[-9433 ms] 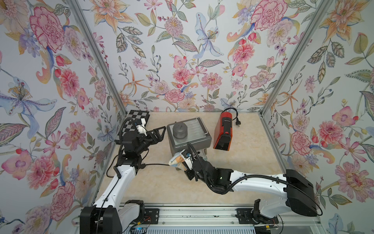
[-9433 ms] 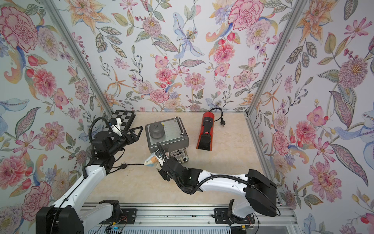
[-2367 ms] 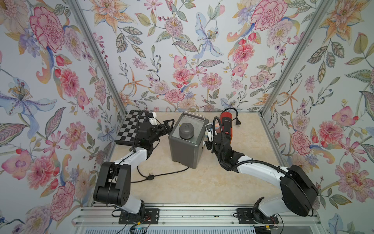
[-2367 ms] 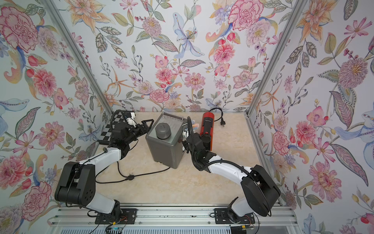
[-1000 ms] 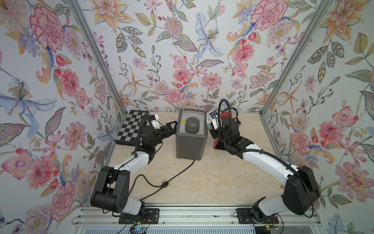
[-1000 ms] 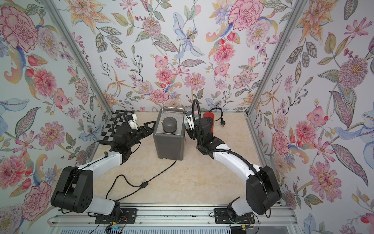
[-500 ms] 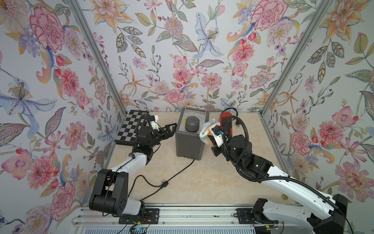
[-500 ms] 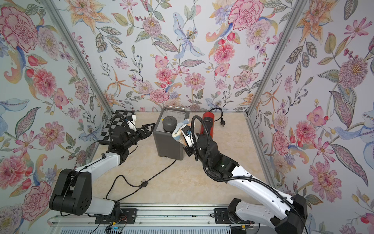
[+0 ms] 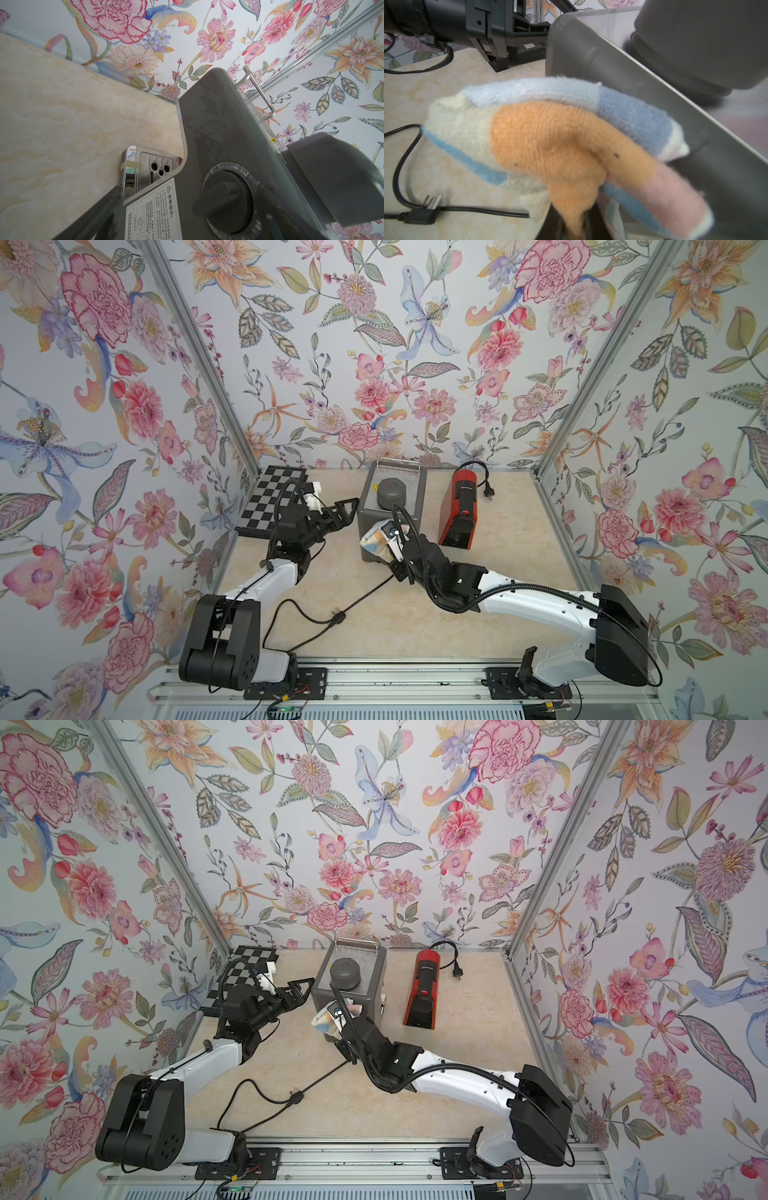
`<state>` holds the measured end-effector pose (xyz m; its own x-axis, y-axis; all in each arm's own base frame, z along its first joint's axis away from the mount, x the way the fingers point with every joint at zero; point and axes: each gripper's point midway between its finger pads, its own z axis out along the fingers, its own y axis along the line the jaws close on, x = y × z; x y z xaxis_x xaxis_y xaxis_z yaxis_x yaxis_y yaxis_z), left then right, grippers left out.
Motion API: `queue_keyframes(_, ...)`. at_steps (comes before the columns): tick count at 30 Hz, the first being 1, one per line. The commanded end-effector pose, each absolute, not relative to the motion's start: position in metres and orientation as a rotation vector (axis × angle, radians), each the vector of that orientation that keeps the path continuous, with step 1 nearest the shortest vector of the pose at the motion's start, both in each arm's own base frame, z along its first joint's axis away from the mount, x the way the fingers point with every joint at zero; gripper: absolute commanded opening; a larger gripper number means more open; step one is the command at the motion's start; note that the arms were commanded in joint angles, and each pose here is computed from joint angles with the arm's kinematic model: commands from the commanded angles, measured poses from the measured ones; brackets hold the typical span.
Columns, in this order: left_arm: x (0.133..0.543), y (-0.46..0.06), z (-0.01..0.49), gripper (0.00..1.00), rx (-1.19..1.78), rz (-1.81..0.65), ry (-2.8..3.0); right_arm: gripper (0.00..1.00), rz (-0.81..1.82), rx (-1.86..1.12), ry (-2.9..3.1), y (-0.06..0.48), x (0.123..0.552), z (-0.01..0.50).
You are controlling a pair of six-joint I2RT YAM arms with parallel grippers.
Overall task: Wipe the surface of a coffee machine
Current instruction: Wipe the dirt from the surface of the coffee machine.
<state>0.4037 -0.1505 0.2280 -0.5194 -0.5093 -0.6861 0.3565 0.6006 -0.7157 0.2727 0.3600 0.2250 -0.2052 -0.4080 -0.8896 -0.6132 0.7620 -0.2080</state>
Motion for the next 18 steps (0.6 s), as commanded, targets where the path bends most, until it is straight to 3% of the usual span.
queue_keyframes(1, 0.396, -0.152, 0.229, 0.99, -0.073, -1.104, 1.820, 0.00, 0.196, -0.614, 1.773, 0.362, 0.290, 0.259)
queue_keyframes(18, 0.395, -0.111, 0.238, 0.99, -0.117, -1.044, 1.796, 0.00, -0.029, -0.666, 1.720, 0.329, 0.296, 0.136)
